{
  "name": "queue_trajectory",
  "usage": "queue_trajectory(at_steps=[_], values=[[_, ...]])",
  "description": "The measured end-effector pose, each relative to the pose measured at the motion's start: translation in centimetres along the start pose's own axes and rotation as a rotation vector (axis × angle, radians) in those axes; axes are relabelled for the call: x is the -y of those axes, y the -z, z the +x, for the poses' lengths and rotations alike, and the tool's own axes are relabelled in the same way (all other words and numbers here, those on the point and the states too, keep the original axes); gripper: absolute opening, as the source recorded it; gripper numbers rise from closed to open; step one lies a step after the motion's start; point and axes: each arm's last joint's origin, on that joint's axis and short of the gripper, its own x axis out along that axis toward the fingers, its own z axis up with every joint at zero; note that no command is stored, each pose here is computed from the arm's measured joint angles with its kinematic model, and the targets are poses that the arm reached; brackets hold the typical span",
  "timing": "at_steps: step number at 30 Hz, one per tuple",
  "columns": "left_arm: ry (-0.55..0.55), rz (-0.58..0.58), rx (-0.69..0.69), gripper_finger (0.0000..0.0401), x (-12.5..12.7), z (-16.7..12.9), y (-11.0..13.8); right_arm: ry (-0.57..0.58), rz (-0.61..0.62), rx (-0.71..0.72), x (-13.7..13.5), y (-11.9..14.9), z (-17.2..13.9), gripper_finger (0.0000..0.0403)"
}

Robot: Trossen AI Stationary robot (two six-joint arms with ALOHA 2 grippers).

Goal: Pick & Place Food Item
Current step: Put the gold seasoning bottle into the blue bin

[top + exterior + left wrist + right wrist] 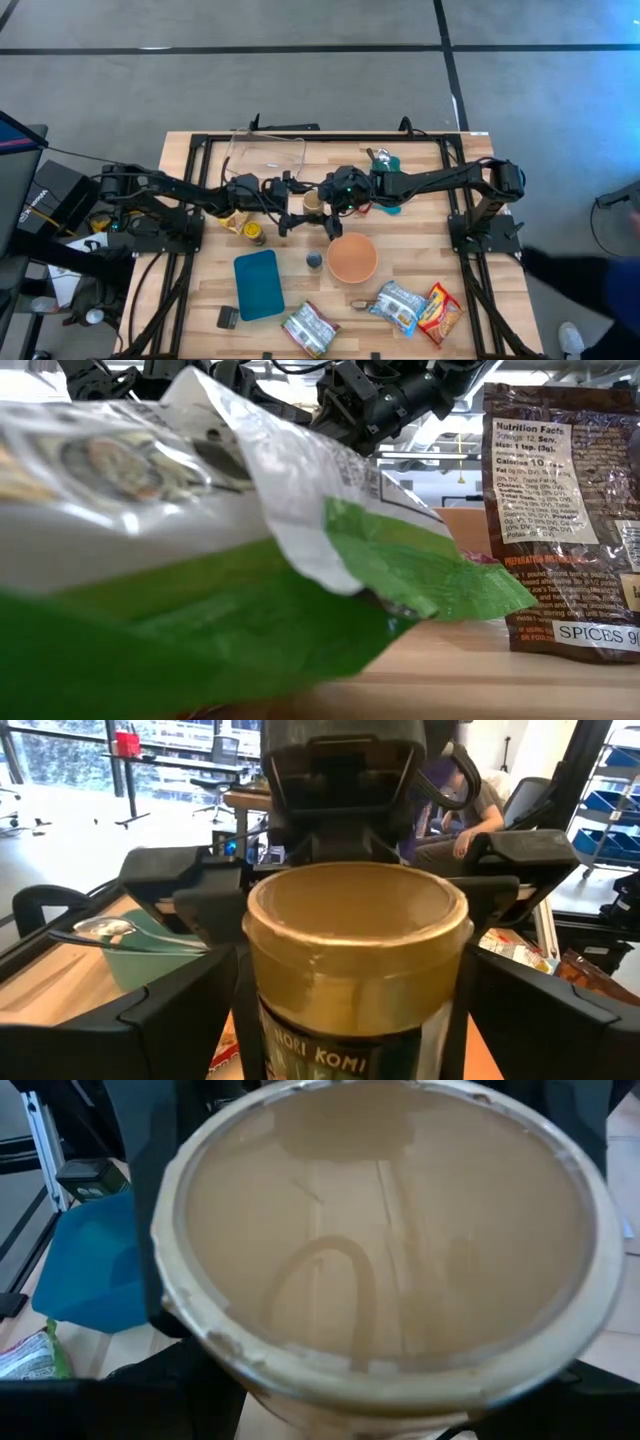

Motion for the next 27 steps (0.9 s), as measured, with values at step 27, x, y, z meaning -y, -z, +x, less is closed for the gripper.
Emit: queue_trajectory(at_steps=[27], values=[[0.031, -0.021, 0.005, 0.0367, 0.0, 1.5, 0.2, 0.001, 0.002, -0.017, 0.0, 0.2, 0.0, 0.0286]])
